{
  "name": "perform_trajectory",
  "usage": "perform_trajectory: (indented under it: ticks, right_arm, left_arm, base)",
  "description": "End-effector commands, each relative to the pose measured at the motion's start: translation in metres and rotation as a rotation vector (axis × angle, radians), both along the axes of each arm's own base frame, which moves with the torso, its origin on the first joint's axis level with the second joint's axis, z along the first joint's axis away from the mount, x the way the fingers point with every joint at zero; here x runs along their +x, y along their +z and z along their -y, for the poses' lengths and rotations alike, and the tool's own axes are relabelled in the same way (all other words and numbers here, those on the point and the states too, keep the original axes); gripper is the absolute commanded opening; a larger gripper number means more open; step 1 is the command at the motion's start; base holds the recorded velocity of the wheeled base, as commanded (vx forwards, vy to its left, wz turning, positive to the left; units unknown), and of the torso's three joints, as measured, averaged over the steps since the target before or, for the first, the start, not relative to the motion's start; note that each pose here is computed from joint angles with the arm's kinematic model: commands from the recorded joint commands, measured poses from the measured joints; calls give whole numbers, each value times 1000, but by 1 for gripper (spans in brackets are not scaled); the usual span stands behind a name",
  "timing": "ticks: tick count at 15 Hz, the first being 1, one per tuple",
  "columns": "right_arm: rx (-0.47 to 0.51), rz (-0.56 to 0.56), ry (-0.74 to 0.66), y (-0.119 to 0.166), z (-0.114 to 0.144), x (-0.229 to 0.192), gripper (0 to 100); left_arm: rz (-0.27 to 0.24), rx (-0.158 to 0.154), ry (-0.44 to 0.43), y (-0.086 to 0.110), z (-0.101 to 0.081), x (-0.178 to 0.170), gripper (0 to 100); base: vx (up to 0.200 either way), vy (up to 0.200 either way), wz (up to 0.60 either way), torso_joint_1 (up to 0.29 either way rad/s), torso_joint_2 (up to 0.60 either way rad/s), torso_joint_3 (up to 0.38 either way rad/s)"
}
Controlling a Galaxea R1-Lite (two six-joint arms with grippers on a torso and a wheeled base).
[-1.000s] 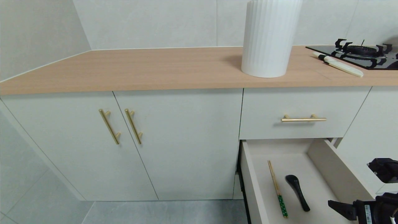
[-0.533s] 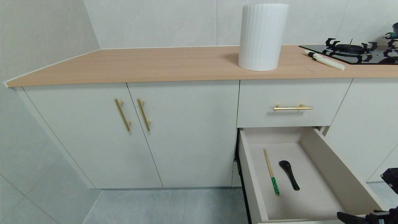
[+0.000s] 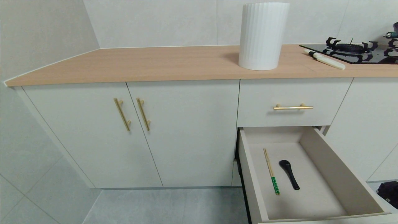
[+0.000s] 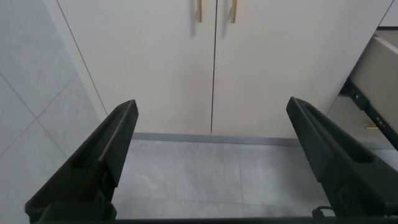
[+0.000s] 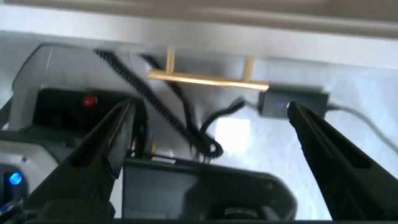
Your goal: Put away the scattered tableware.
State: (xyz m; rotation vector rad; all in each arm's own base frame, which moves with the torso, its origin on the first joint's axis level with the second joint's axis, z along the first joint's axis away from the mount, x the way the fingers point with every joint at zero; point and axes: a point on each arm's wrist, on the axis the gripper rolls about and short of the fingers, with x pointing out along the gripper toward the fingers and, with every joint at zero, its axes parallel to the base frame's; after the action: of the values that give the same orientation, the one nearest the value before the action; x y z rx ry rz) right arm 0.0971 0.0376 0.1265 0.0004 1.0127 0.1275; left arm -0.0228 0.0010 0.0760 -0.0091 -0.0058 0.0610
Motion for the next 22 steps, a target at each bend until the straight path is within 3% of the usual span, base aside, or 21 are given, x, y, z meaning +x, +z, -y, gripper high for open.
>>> perform_trajectory:
  ticks: [1,5,15,22]
  right_arm:
    - [-8,-82,-6,-8,-5,10,100]
    - [-31,-184,-14,-28,-13,30,100]
    - [-53,-105,-24,-45,-29,71,100]
    - [-60,-20,-35,-37,-48,119,100]
  left_arm:
    - [1,0,0,0,0,0,100]
    - [1,0,0,0,0,0,100]
    - [1,0,0,0,0,0,100]
    - [1,0,0,0,0,0,100]
  base:
    - [0,0,0,0,0,0]
    - [0,0,0,0,0,0]
    - [0,0,0,0,0,0]
    - [0,0,0,0,0,0]
